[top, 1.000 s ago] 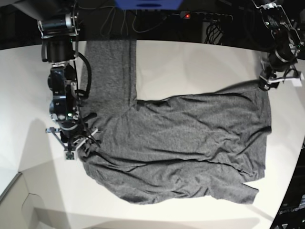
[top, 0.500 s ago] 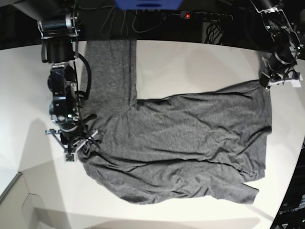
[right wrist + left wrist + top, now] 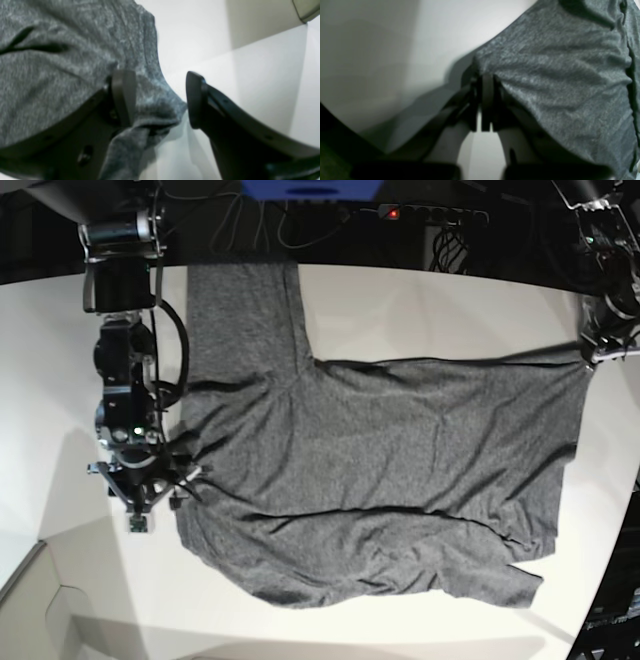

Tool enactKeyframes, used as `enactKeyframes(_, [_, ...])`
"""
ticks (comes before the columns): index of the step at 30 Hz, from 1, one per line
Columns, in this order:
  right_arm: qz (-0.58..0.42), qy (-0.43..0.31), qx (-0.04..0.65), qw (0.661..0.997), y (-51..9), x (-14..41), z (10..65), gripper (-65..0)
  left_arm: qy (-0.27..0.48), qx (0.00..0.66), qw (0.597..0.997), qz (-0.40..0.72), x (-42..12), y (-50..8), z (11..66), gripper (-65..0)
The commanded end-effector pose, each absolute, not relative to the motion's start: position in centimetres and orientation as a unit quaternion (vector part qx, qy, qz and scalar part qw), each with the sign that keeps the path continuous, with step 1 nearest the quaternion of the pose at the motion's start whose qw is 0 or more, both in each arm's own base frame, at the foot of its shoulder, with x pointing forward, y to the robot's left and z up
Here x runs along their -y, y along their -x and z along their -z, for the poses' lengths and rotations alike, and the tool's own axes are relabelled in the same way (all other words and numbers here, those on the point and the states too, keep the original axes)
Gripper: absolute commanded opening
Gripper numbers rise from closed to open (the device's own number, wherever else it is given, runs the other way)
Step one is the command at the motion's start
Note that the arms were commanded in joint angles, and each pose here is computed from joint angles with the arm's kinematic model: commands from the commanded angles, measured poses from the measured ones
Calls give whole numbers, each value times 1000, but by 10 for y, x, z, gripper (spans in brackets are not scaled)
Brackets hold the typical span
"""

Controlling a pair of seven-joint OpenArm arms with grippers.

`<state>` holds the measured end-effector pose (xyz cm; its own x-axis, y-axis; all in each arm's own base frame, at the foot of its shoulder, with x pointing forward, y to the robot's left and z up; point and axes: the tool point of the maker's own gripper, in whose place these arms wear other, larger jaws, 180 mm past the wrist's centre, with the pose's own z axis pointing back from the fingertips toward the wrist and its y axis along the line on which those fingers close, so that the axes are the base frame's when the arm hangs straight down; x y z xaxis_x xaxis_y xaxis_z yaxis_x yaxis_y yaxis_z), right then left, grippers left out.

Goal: Layout the t-shirt on the table in an organized manner, then fold the t-shirt properly
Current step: 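Grasp the shirt corner with the left gripper and pull it taut, then hold the shirt with both grippers and stretch it flat across the table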

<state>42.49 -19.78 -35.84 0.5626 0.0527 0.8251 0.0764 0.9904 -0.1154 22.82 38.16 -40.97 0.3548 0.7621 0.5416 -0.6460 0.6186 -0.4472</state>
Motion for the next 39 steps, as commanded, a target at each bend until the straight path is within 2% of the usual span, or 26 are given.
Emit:
enactKeyframes(1, [16, 81, 503, 860, -438, 212, 330, -322, 65, 397, 809, -430, -399, -231, 393, -648])
enactKeyframes(8, [28, 80, 519, 851, -449, 216, 313, -321, 58, 403, 798, -444, -412, -224, 387, -648])
enactKeyframes(18, [-8, 56, 468, 882, -474, 180, 351, -320, 41, 403, 794, -454, -422, -207, 385, -648])
enactKeyframes(24, [-4, 47, 460, 887, -496, 173, 362, -319, 36, 395, 798, -454, -422, -197, 388, -648])
enactKeyframes(32, [2, 47, 477, 877, -526, 179, 365, -220, 38, 390, 799, -457, -417, -194, 393, -648])
enactKeyframes(39, [3, 48, 483, 875, -523, 182, 385, -217, 35, 386, 800, -459, -418, -188, 396, -648])
